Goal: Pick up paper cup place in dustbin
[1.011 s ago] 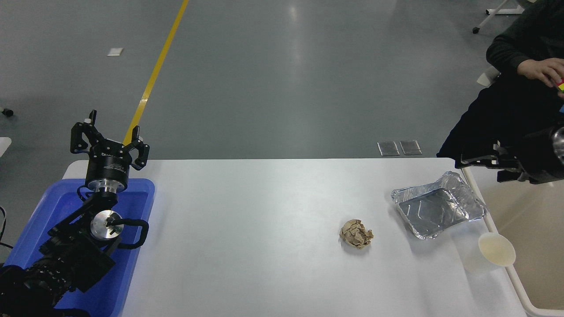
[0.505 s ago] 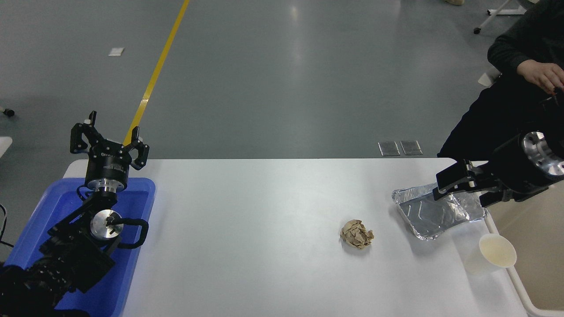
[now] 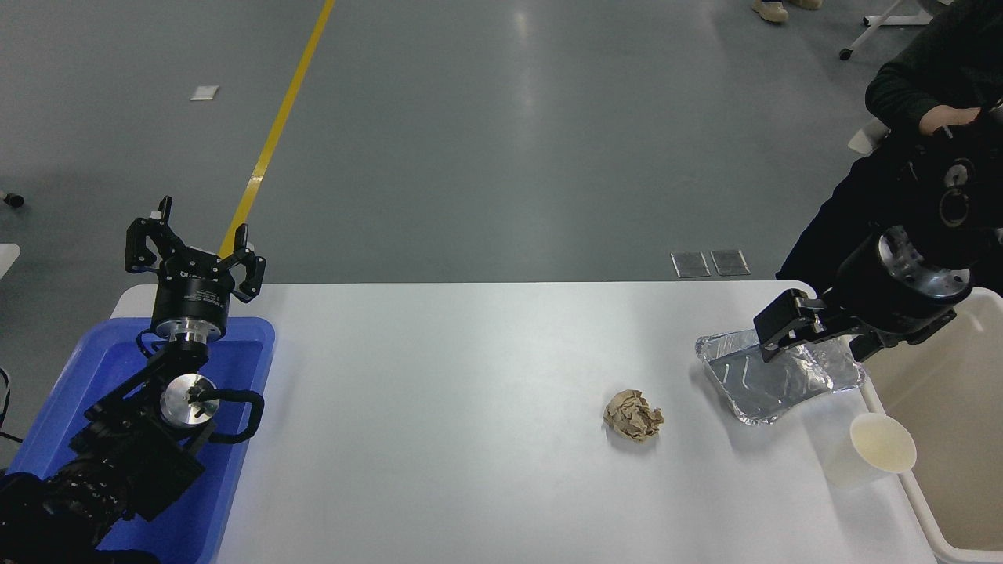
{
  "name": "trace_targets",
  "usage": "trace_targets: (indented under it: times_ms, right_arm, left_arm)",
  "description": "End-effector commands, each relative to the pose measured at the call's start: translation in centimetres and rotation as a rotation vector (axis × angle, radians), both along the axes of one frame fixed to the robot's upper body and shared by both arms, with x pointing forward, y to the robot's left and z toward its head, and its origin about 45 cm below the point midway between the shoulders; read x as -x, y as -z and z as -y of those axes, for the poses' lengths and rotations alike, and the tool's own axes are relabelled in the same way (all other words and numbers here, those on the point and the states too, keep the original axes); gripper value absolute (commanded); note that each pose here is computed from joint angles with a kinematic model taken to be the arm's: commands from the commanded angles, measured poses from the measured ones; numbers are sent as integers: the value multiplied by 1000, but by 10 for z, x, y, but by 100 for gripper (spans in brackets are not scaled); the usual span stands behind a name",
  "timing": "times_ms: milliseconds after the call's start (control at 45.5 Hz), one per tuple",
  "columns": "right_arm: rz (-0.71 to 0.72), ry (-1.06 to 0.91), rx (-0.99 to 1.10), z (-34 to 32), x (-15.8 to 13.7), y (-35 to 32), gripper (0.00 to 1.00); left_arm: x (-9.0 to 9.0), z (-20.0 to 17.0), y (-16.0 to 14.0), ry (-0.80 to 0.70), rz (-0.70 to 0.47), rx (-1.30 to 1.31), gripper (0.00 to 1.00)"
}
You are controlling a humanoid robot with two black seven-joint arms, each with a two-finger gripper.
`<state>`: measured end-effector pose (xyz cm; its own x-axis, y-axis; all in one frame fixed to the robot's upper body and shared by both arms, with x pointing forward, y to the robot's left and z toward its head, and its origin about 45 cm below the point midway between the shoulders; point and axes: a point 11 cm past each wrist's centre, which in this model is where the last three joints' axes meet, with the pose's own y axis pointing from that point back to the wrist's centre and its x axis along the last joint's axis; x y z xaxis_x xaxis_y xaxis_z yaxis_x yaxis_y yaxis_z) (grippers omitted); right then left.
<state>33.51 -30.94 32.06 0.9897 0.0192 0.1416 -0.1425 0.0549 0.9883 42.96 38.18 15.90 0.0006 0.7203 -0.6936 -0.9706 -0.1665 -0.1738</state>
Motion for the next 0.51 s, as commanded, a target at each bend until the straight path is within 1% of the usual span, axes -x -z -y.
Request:
trace_targets:
  times_ms: [0, 264, 396, 484]
  right_arm:
    - [2, 16, 37, 9, 0, 3, 100]
    - [3, 29, 34, 23, 3, 3, 100]
    - [-39, 12, 72, 58, 18, 22, 100]
    - [-22, 12, 102, 90, 22, 32, 100]
  left_arm:
    - [0, 0, 0, 0, 0, 0, 99]
    - [0, 0, 0, 0, 0, 0, 99]
    - [0, 0, 0, 0, 0, 0, 99]
    - [0, 0, 0, 0, 0, 0, 99]
